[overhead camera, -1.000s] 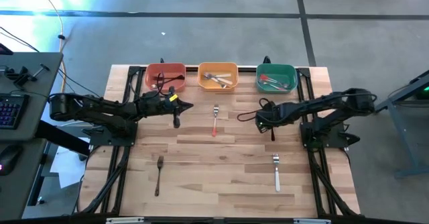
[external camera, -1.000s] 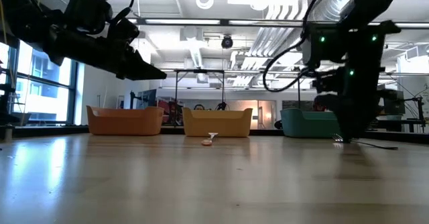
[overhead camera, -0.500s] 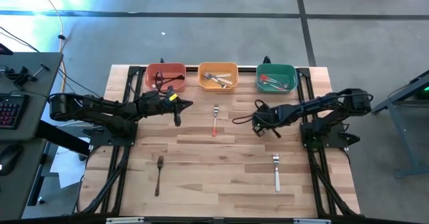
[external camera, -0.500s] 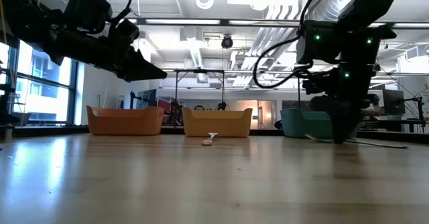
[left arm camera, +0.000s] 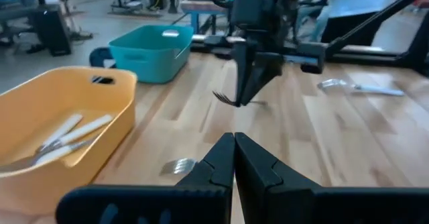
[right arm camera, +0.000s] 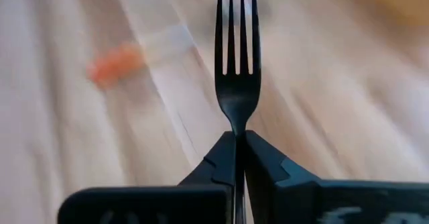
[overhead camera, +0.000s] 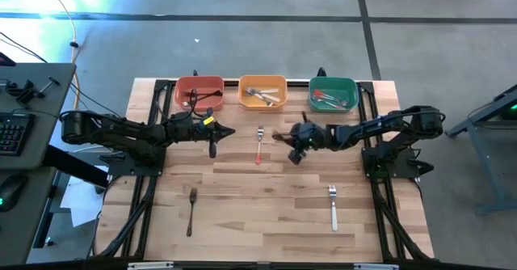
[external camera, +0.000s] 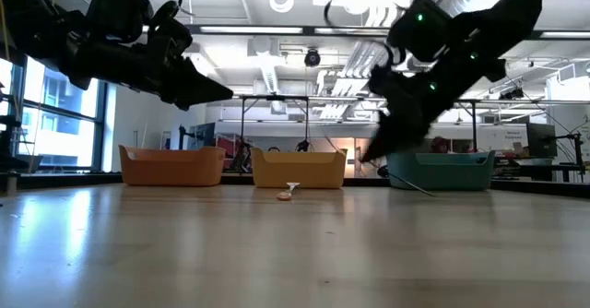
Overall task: Sort silverware by color (type)
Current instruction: Put the right black fork into the orange bin
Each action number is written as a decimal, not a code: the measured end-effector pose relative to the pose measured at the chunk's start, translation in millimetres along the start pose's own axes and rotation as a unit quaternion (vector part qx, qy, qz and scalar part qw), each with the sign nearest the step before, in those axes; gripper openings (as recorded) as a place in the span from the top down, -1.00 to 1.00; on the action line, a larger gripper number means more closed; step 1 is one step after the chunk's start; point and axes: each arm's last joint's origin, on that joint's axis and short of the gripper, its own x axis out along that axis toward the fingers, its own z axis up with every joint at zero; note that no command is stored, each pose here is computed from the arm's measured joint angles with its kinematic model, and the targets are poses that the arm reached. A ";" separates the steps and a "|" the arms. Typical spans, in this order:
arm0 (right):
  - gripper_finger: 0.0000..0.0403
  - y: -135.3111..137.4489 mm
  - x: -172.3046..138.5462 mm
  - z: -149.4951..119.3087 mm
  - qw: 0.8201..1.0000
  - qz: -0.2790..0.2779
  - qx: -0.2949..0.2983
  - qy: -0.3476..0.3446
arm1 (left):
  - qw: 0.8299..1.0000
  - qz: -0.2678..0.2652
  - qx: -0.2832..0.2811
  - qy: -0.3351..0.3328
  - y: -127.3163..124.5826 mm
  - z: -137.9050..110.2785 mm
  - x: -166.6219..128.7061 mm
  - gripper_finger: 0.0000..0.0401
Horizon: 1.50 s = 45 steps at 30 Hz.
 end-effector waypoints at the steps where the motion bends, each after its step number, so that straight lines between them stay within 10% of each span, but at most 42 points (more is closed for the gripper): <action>1: 0.99 0.5 -0.1 4.4 0.999 0.015 -0.008 -0.028 | 1.000 -0.003 0.002 -0.006 -1.4 0.4 1.0 0.98; 13: 1.00 14.7 -23.3 58.2 0.926 0.139 -0.124 -0.329 | 0.996 -0.029 0.021 -0.082 -11.1 -0.5 38.8 0.63; 27: 1.00 26.7 -30.5 60.8 0.900 0.168 -0.162 -0.368 | 0.986 -0.073 0.071 -0.130 -30.5 30.2 99.9 -0.01; 38: 1.00 32.7 -34.7 62.2 0.890 0.178 -0.163 -0.388 | 0.981 -0.082 0.089 -0.154 -40.4 42.4 114.2 -0.01; 45: 1.00 32.7 -34.9 62.3 0.889 0.178 -0.164 -0.389 | 0.980 -0.080 0.086 -0.163 -39.4 47.3 116.2 0.40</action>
